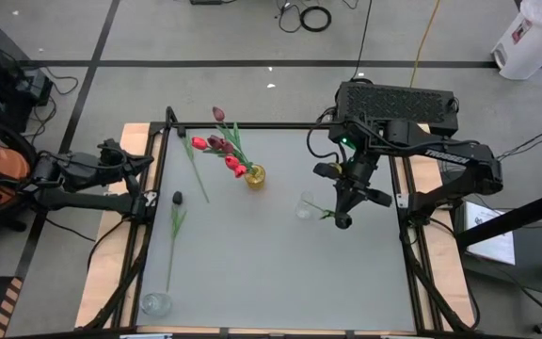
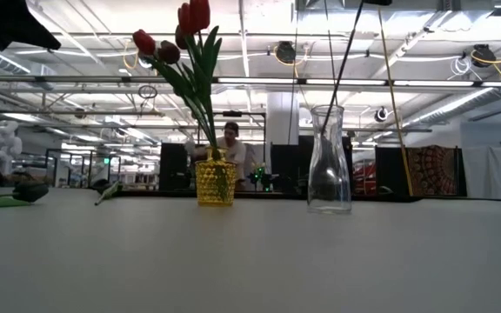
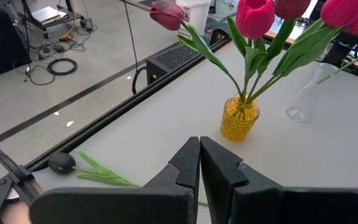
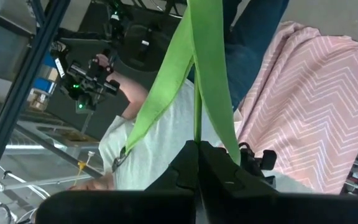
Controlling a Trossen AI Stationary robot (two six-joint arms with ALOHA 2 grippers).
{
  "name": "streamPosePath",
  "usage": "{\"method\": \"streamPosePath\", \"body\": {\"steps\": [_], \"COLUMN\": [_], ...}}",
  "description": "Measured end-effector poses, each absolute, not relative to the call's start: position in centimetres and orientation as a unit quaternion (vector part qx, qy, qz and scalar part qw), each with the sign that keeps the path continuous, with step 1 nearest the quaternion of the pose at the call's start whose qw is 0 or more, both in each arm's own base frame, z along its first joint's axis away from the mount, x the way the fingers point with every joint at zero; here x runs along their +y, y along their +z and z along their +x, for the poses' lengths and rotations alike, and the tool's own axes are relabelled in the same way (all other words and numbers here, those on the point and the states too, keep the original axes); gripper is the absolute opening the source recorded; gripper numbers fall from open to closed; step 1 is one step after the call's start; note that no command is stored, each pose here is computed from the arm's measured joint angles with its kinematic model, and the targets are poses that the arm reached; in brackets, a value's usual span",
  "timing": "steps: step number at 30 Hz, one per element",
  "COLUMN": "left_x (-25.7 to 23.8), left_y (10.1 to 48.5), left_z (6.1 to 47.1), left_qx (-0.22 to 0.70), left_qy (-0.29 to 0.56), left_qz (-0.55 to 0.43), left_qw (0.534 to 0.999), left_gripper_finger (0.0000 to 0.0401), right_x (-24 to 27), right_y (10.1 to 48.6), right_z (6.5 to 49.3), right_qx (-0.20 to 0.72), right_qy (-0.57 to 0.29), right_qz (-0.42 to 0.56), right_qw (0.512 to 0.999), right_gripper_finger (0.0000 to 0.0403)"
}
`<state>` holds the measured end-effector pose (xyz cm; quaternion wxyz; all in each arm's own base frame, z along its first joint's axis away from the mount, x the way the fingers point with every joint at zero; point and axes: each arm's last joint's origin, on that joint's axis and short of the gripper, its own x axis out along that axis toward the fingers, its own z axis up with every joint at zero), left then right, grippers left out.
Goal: Sort flowers into vase by color
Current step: Put the top right black flower into the transparent vase
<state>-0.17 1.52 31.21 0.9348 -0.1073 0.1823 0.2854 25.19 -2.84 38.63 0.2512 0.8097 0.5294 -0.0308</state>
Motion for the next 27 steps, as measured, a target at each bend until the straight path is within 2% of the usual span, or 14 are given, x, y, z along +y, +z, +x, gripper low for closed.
{"method": "streamPosePath", "body": {"steps": [18, 21, 27], "left_x": [1.5, 1.5, 1.5], "left_y": [31.2, 31.2, 31.2], "left_z": [-0.2, -0.2, -0.1], "left_qx": [0.182, 0.182, 0.184], "left_qy": [0.285, 0.285, 0.276], "left_qz": [-0.108, -0.109, -0.113], "left_qw": [0.935, 0.935, 0.937], "left_gripper_finger": [0.002, 0.002, 0.002], "right_x": [-3.8, -4.1, -4.2], "right_y": [38.5, 38.5, 38.5], "right_z": [25.6, 25.5, 25.5], "right_qx": [0.502, 0.495, 0.494], "right_qy": [-0.033, -0.034, -0.03], "right_qz": [0.815, 0.816, 0.814], "right_qw": [0.287, 0.296, 0.305], "right_gripper_finger": [0.0001, 0.0014, 0.0063]}}
